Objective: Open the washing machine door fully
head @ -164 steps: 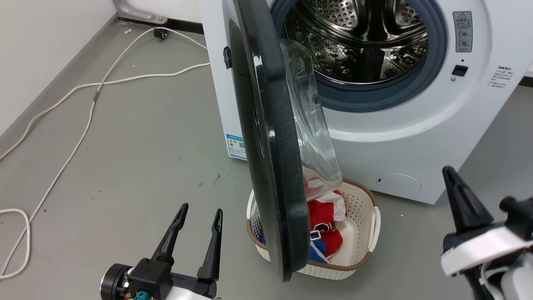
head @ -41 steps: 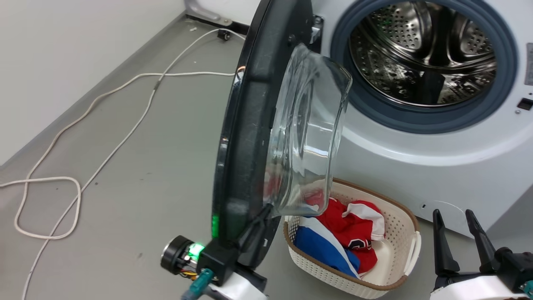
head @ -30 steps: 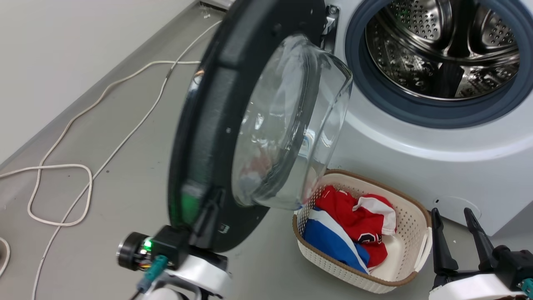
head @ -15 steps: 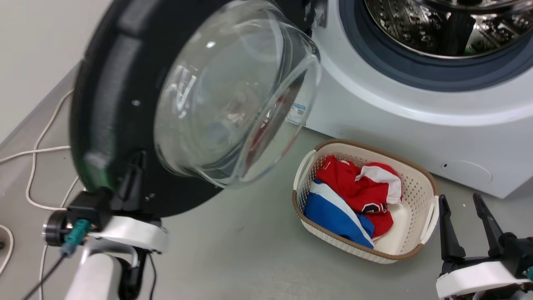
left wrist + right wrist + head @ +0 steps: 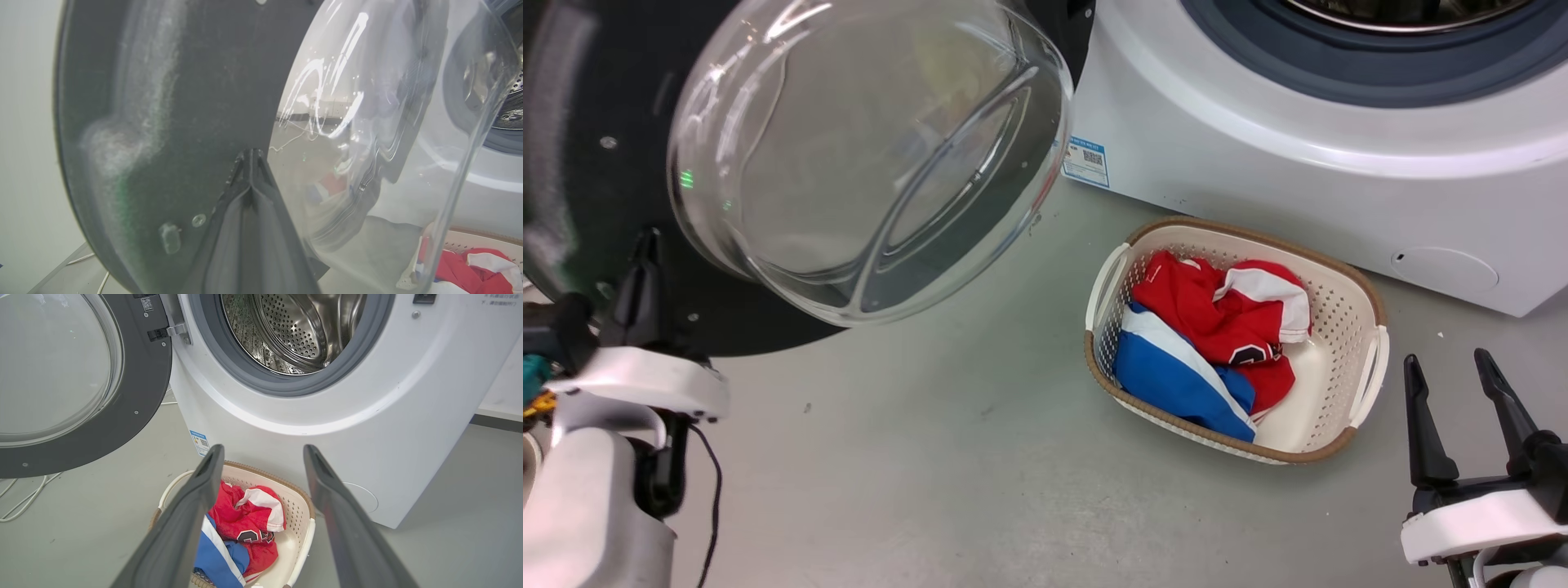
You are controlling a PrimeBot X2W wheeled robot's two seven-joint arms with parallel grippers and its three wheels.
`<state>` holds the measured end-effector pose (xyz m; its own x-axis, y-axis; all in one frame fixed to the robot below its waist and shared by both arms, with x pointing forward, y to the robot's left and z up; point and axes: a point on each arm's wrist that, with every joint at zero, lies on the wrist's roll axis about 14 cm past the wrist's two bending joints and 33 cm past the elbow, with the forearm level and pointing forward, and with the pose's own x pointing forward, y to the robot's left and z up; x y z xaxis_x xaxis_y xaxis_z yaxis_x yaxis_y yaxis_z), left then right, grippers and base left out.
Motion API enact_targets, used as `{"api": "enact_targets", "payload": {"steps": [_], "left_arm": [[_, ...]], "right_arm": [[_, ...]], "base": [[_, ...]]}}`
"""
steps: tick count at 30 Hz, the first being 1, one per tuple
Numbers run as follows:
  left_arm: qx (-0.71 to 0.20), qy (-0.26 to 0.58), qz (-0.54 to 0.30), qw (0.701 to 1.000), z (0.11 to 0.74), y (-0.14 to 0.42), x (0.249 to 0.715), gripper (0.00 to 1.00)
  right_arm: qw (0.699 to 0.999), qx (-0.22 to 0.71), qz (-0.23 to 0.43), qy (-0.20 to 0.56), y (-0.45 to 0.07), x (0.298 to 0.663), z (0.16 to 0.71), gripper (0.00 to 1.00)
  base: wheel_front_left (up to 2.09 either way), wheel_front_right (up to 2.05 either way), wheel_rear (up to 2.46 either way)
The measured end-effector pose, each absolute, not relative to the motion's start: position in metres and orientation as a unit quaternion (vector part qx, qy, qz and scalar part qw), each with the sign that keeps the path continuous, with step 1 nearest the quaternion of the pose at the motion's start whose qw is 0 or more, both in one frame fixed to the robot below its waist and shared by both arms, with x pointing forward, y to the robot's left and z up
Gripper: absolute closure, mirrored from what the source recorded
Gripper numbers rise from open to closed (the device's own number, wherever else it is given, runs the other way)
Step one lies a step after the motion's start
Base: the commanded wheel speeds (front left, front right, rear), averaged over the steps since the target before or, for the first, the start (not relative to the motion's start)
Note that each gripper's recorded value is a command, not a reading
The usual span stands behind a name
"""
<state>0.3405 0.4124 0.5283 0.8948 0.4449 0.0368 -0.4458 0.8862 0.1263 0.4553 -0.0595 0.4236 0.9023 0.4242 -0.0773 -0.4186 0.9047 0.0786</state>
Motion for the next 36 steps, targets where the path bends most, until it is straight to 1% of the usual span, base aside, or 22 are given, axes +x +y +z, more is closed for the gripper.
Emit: {"api": "enact_targets", "payload": {"steps": [9,18,24,27,36], "left_arm": [[0.066,0.003,0.248,0.966,0.529,0.432,0.348,1.0],[0.067,-0.002,0.236,0.969,0.531,0.422,0.348,1.0],[0.068,-0.016,0.203,0.977,0.535,0.396,0.348,1.0],[0.082,-0.031,0.176,0.981,0.542,0.376,0.351,1.0],[0.049,-0.077,0.111,0.99,0.551,0.307,0.355,1.0]], "right_arm": [[0.977,0.025,0.208,0.048,-0.067,0.459,0.421,0.0],[0.977,0.03,0.205,0.04,-0.065,0.456,0.43,0.0],[0.978,0.038,0.202,0.022,-0.063,0.45,0.448,0.0],[0.979,0.041,0.199,0.01,-0.063,0.446,0.459,0.0],[0.984,0.048,0.171,-0.028,-0.081,0.429,0.493,0.0]], "base": [[0.0,0.0,0.0],[0.0,0.0,0.0],[0.0,0.0,0.0],[0.0,0.0,0.0],[0.0,0.0,0.0]]}}
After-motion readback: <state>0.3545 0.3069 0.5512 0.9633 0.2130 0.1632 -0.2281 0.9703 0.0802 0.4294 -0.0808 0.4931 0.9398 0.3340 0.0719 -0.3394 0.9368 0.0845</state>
